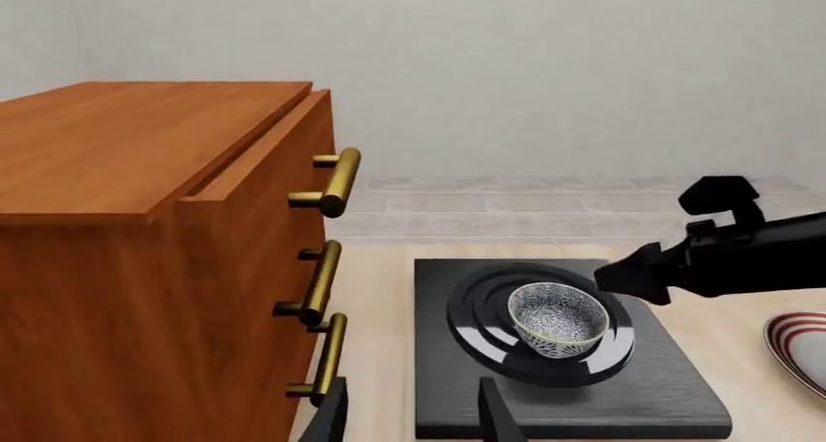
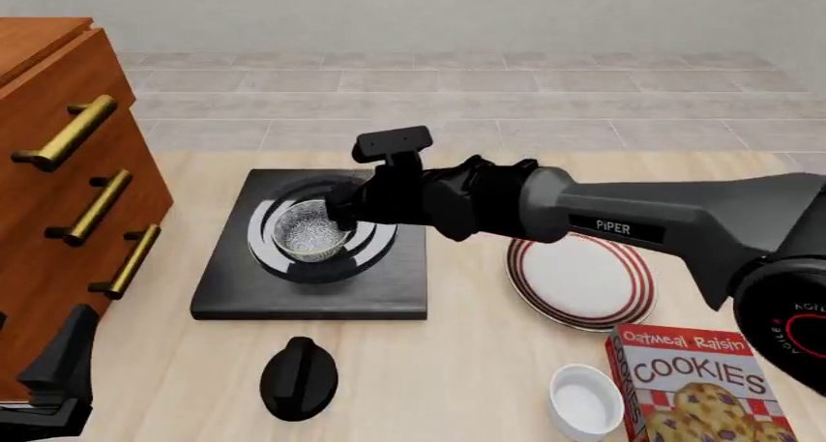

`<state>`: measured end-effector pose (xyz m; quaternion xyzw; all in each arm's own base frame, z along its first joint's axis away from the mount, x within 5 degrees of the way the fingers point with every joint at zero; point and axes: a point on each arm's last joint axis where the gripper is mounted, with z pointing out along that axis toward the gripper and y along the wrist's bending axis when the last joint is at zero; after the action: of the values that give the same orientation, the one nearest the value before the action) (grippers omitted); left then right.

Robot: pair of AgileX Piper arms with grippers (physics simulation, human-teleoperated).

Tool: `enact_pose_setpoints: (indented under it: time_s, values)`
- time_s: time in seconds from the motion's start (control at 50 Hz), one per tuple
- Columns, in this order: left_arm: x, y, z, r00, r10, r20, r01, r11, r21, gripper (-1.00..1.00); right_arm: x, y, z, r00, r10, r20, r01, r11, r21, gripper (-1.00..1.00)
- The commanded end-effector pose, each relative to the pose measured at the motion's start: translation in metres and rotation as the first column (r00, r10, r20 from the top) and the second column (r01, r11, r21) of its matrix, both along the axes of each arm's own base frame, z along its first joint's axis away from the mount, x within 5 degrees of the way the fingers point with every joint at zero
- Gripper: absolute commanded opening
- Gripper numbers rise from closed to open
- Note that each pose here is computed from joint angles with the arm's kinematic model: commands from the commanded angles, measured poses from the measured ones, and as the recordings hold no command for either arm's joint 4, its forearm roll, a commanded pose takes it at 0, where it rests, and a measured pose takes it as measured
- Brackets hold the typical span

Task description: Pick the akita bowl on the stove and place it on the plate.

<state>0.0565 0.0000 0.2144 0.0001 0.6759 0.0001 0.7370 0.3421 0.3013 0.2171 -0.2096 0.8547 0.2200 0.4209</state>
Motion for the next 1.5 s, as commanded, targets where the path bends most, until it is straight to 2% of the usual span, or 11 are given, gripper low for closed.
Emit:
enact_pose_setpoints:
  time_s: [0.02,0.56,1.16,1.48,1.5]
  values:
    - [0.000,0.000,0.000,1.000,0.000,0.000,0.000,1.000,0.000,1.00,0.001,0.008,-0.011,1.000,0.007,-0.020,-0.007,1.000,-0.012,1.00]
    - [0.000,0.000,0.000,1.000,-0.002,0.000,0.002,1.000,0.000,1.00,0.016,0.016,-0.048,0.998,0.006,-0.061,-0.010,0.998,-0.064,1.00]
    - [0.002,0.000,0.000,1.000,-0.002,0.000,0.002,1.000,0.001,1.00,0.011,0.031,-0.070,0.995,0.026,-0.094,-0.034,0.996,-0.078,1.00]
    - [0.002,0.000,0.000,1.000,-0.002,0.000,0.002,1.000,0.001,1.00,0.014,0.029,-0.068,0.996,0.024,-0.086,-0.031,0.996,-0.079,1.00]
    - [0.002,0.000,0.000,1.000,-0.002,0.000,0.002,1.000,0.000,1.00,0.011,0.029,-0.065,0.996,0.030,-0.080,-0.036,0.996,-0.077,-1.00]
